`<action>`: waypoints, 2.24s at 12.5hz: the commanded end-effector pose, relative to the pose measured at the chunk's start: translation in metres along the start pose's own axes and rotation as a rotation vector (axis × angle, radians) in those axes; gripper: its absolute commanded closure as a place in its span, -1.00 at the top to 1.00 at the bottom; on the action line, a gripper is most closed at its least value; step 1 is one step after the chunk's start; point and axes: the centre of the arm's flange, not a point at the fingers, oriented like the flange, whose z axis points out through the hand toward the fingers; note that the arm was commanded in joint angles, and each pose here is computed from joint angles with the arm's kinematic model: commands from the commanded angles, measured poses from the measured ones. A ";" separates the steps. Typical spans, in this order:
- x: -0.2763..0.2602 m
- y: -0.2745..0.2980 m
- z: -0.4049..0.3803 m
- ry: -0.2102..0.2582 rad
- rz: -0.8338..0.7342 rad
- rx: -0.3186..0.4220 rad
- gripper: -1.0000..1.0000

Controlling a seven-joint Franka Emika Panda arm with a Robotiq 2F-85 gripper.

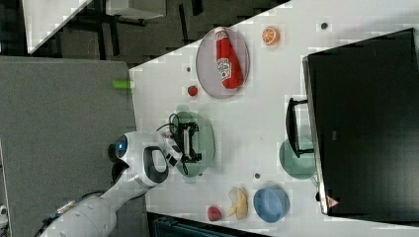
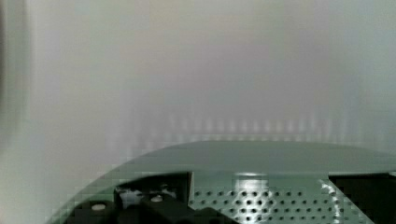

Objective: Drag strainer left to right.

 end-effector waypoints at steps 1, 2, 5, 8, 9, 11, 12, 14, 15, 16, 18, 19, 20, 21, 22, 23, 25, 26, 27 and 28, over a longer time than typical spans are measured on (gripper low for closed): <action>0.042 -0.001 0.001 0.015 -0.019 -0.014 1.00; 0.056 -0.002 -0.001 0.023 -0.014 -0.013 1.00; 0.093 -0.006 -0.004 0.045 0.000 -0.009 1.00; 0.123 -0.010 -0.004 0.063 -0.011 -0.011 1.00; 0.133 -0.011 -0.005 0.069 -0.030 -0.009 1.00; 0.157 -0.012 -0.005 0.082 -0.050 -0.012 1.00; 0.169 -0.012 -0.006 0.089 -0.054 -0.012 1.00; 0.191 -0.013 -0.008 0.102 -0.033 -0.012 1.00; 0.200 -0.012 -0.008 0.107 -0.026 -0.012 1.00; 0.208 -0.012 -0.009 0.112 -0.015 -0.012 1.00; 0.221 -0.012 -0.010 0.121 0.005 -0.011 1.00; 0.227 -0.011 -0.011 0.125 0.002 -0.012 1.00; 0.234 -0.010 -0.012 0.128 -0.009 -0.014 1.00; 0.241 -0.010 -0.012 0.132 -0.024 -0.016 1.00; 0.248 -0.009 -0.012 0.136 -0.032 -0.018 1.00; 0.254 -0.009 -0.014 0.140 -0.040 -0.015 1.00; 0.258 -0.010 -0.016 0.144 -0.046 0.000 1.00; 0.254 -0.012 -0.020 0.143 -0.071 0.007 1.00; 0.244 -0.013 -0.025 0.134 -0.120 -0.001 1.00; 0.230 -0.017 -0.039 0.127 -0.187 0.012 1.00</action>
